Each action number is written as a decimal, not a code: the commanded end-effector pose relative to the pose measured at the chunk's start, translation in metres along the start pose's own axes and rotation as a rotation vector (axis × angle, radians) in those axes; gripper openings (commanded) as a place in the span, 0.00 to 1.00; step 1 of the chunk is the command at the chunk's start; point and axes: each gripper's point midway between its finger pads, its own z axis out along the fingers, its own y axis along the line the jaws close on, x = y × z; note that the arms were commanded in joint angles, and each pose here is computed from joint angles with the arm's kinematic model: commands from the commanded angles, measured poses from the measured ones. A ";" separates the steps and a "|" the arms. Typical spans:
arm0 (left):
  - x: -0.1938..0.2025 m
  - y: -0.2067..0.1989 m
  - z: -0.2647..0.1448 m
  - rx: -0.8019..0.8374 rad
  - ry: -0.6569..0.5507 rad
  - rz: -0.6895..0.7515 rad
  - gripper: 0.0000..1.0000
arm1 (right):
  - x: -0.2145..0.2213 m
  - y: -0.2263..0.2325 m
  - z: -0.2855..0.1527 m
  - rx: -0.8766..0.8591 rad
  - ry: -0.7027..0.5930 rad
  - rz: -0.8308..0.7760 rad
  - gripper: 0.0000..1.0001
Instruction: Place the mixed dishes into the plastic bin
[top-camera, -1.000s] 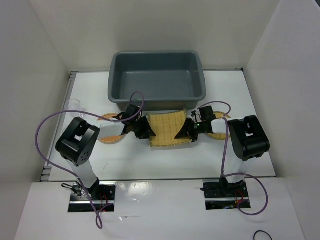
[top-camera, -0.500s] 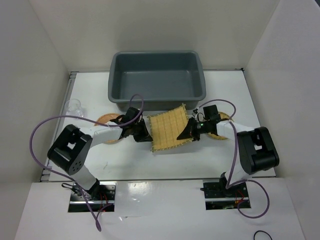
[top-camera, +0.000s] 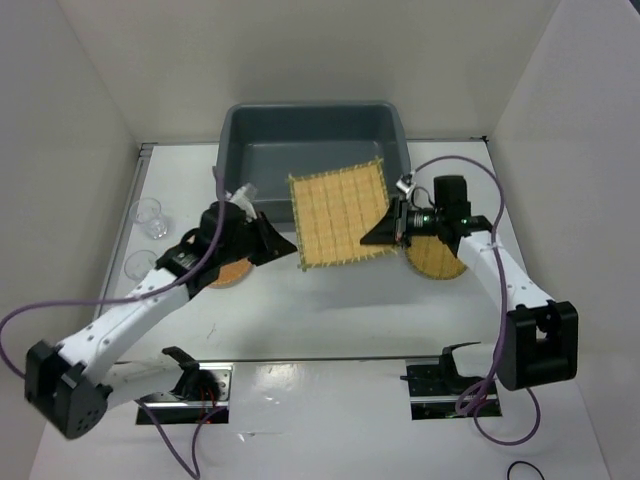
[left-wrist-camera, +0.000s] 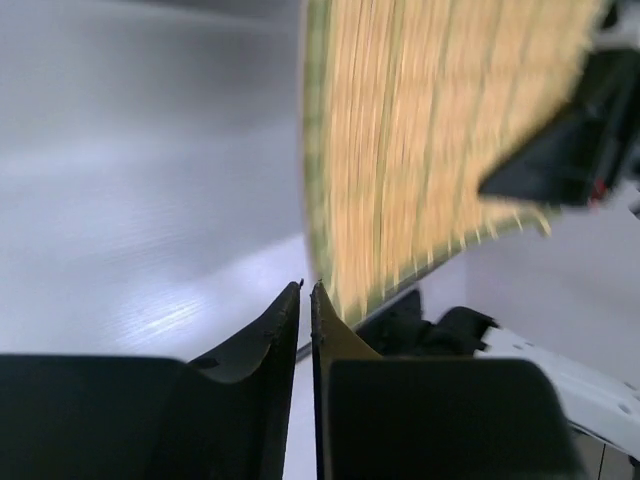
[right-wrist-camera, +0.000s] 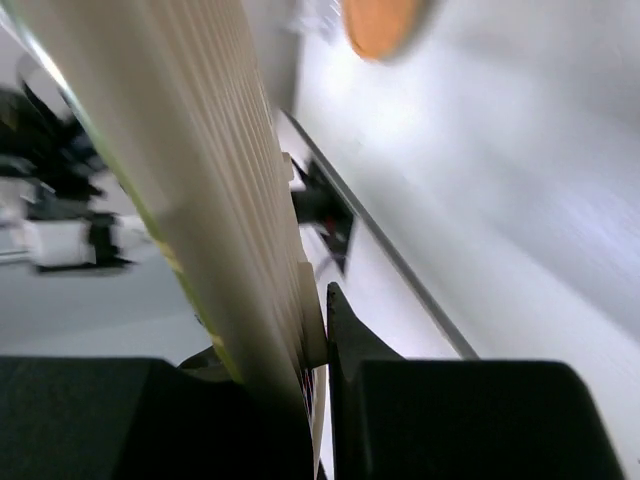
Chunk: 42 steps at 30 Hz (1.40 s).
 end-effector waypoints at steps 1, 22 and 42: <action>-0.016 -0.018 -0.047 0.049 -0.109 -0.004 0.15 | -0.050 0.073 -0.023 -0.167 -0.058 -0.141 0.00; 0.030 0.010 -0.159 0.102 -0.219 -0.165 0.06 | -0.270 -0.009 0.073 0.062 -0.223 -0.207 0.00; -0.017 -0.004 -0.115 -0.038 -0.202 0.097 0.11 | -0.264 -0.112 0.106 0.549 -0.237 -0.169 0.00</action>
